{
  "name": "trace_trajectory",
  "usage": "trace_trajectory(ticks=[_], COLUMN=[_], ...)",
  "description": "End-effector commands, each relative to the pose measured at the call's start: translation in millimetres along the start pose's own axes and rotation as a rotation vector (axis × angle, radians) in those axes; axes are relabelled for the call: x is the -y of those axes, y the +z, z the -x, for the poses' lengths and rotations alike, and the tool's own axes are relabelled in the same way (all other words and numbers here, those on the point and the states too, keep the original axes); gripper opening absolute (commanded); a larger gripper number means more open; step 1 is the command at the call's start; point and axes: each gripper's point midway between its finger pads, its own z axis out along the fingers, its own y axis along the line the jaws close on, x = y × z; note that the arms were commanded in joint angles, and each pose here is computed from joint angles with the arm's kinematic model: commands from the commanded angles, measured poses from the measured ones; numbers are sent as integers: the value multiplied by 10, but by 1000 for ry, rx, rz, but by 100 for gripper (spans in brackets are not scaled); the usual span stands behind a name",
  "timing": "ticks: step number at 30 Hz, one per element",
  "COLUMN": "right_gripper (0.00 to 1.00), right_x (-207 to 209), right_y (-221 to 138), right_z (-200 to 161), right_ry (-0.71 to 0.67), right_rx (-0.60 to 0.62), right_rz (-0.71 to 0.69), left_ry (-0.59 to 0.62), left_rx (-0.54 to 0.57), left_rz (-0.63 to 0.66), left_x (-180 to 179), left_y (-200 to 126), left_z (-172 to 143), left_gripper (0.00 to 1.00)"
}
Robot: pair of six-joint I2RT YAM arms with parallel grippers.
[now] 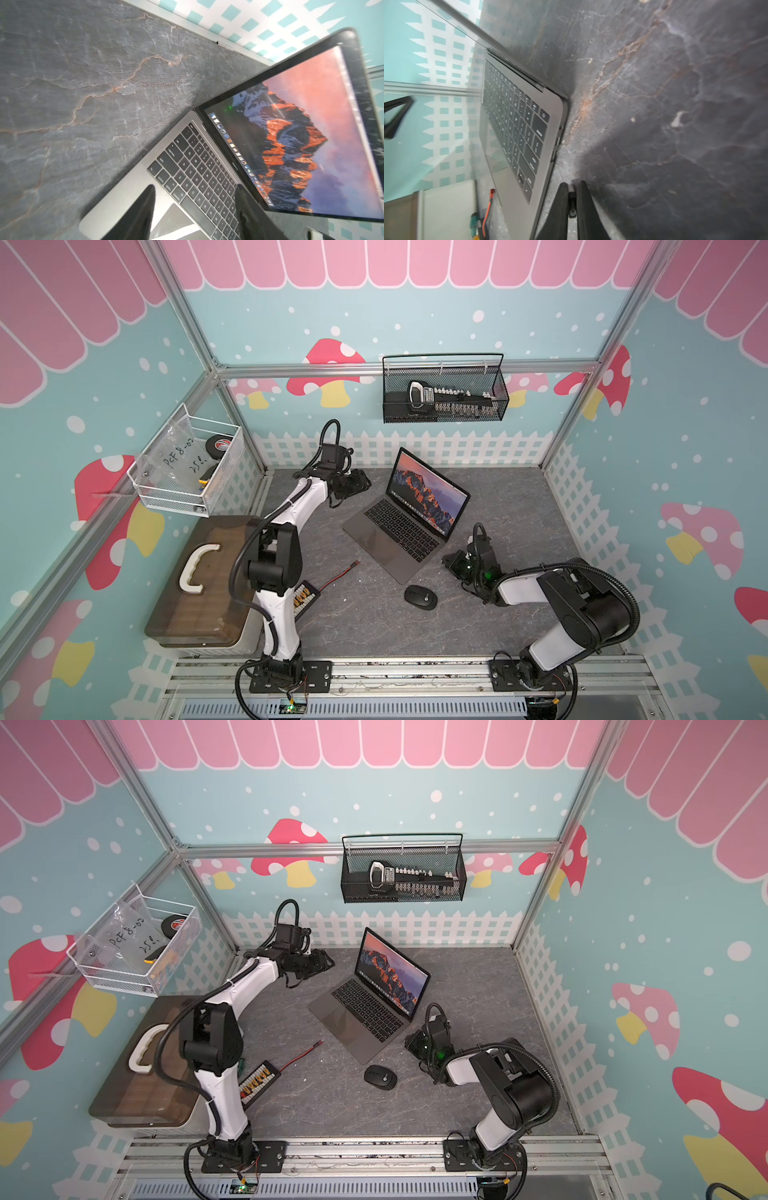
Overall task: Insert the wireless mouse receiver into the laptop
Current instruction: Place the USB plug at the center of the board.
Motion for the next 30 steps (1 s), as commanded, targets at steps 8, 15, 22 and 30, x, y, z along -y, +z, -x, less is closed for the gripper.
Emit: trace_trajectory(ticks=[8,15,22,30], right_gripper=[34,47,52,50], right_x=[141,-235,-348,-205], right_y=[-204,-534,-712,-515], right_z=[-58,102,-114,52], right_ry=[-101,-692,-1132,-1497], right_rx=[-36,-190,-723,-937], right_rz=[-122,-215,-228,-235], left_ry=[14,25,-103,-171], left_rx=[276,446,531,512], left_rz=[154,322,433,391], left_x=[-229,-602,-966,-1202], left_y=[-641,-1130,-1350,-1470], left_z=[-22,-114,-246,-323], left_gripper=[87,99,100,99])
